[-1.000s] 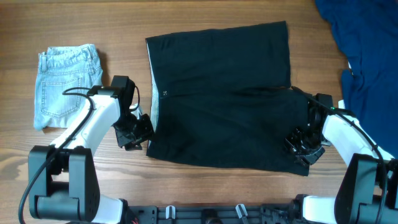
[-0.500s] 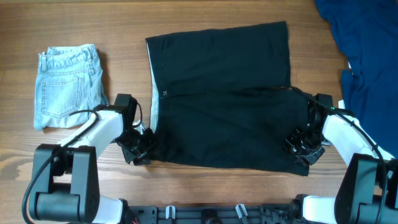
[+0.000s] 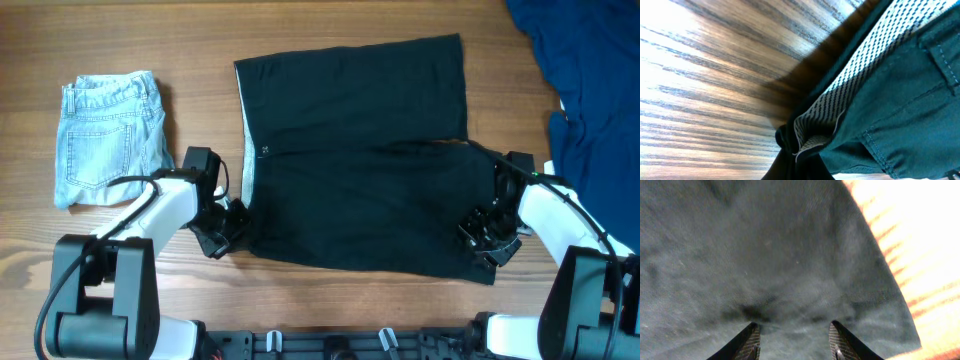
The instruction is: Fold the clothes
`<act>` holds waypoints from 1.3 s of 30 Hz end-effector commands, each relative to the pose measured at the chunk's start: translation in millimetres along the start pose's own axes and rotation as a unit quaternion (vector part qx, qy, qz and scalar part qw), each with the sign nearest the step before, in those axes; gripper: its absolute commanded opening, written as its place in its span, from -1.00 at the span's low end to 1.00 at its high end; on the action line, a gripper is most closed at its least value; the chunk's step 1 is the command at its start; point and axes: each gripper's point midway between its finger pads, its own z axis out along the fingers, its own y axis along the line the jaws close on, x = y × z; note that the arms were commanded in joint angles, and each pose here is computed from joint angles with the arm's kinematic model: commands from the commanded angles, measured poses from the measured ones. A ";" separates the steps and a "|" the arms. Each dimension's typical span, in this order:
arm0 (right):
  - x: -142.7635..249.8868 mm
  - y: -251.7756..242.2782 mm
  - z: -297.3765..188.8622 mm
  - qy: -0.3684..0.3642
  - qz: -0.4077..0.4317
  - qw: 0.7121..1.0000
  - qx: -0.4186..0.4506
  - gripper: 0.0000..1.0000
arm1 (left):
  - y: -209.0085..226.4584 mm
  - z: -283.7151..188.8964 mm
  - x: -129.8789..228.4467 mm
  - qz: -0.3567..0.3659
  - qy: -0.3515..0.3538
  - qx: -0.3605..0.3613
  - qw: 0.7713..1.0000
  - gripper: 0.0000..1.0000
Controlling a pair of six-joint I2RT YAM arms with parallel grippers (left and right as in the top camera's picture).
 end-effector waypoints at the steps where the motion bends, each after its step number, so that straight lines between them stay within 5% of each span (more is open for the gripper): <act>1: 2.4 4.1 -18.3 0.006 -0.012 1.000 -0.007 -0.09 | 0.3 -17.8 -8.4 0.015 -0.052 -0.001 0.999 -0.92; 5: 12.2 14.6 -59.7 -0.028 -0.019 0.997 -0.065 -0.06 | -16.1 -57.5 -14.3 0.048 -0.142 0.042 0.988 -0.92; 8: 39.7 15.3 -66.2 -0.005 -0.011 0.994 -0.108 -0.07 | -14.5 -58.4 -13.3 0.047 -0.143 0.039 0.988 -0.92; 17: 77.7 -6.3 3.8 0.065 0.078 0.989 -0.107 -0.08 | -14.5 -58.5 -13.4 0.048 -0.143 0.039 0.988 -0.91; 27: 45.5 -22.2 17.8 -0.018 0.177 0.982 -0.067 -0.08 | -12.7 -57.7 -11.3 0.046 -0.139 0.036 0.989 -0.91; 28: 44.0 -21.8 18.9 -0.021 0.179 0.981 -0.069 -0.17 | -11.6 -57.3 -10.2 0.045 -0.136 0.034 0.989 -0.91; 31: 42.1 -19.9 20.6 -0.025 0.178 0.981 -0.075 -0.91 | -8.6 -56.2 -6.6 0.041 -0.129 0.029 0.990 -0.92; 34: 33.8 -9.2 16.9 -0.038 0.146 0.983 -0.100 -0.91 | -2.2 -53.9 1.8 0.034 -0.111 0.018 0.993 -0.92; 39: 15.5 1.3 -31.9 -0.079 0.077 0.989 -0.096 -0.92 | -9.5 -82.2 36.4 0.121 -0.086 0.041 0.988 -0.92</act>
